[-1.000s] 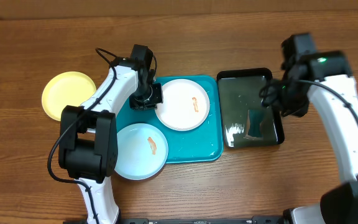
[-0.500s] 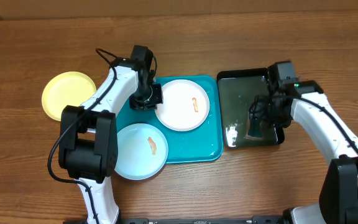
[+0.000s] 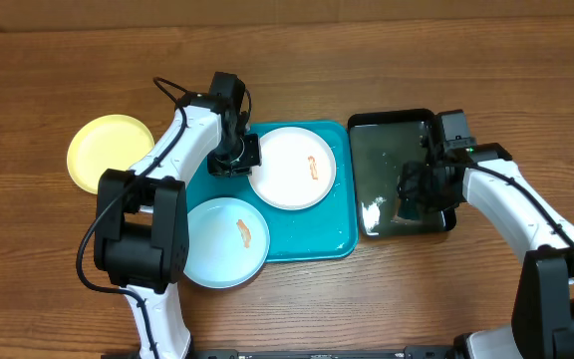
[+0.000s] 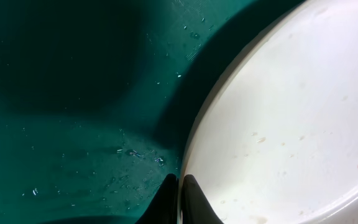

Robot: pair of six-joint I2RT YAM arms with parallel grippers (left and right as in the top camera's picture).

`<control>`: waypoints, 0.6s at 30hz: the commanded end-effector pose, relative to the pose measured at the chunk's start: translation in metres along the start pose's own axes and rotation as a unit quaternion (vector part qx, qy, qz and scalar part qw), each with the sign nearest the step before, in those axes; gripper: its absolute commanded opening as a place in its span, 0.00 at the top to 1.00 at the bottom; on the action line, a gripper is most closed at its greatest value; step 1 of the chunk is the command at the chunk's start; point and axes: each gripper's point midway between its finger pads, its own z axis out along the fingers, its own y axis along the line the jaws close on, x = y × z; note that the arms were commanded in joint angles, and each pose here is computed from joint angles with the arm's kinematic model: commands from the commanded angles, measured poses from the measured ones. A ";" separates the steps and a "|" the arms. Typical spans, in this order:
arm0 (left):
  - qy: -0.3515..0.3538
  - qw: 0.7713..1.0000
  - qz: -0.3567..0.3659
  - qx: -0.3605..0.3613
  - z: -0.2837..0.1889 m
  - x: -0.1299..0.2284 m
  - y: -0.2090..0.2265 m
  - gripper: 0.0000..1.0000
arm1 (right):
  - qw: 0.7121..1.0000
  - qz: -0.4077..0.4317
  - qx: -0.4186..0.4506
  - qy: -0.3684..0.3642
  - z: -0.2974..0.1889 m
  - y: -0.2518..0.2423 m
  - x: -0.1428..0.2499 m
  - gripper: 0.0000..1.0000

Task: Clean dirty plates on tray and stack at the side
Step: 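Dip the green sponge in the black tray water with right gripper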

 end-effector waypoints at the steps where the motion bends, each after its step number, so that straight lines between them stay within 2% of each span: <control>1: -0.003 1.000 0.016 -0.004 -0.002 0.001 -0.002 0.95 | 1.000 -0.009 0.000 0.002 0.008 -0.002 0.009 0.44; 3: -0.003 1.000 0.016 -0.004 -0.002 0.001 -0.002 0.95 | 1.000 -0.009 -0.002 -0.003 0.013 -0.002 0.010 0.47; 6: -0.003 1.000 0.016 -0.004 -0.002 0.001 -0.002 0.95 | 1.000 -0.009 -0.004 -0.006 0.017 -0.003 0.012 0.56; 13: -0.004 1.000 0.016 -0.004 -0.002 0.001 -0.002 0.94 | 1.000 -0.009 -0.004 -0.007 0.020 -0.004 0.014 0.56; 14: -0.004 1.000 0.016 -0.003 -0.002 0.001 -0.002 0.94 | 1.000 -0.009 -0.005 -0.006 0.020 -0.004 0.014 0.52; 18: -0.004 1.000 0.016 -0.004 -0.002 0.001 -0.002 0.94 | 1.000 -0.009 -0.006 -0.001 0.020 -0.004 0.016 0.51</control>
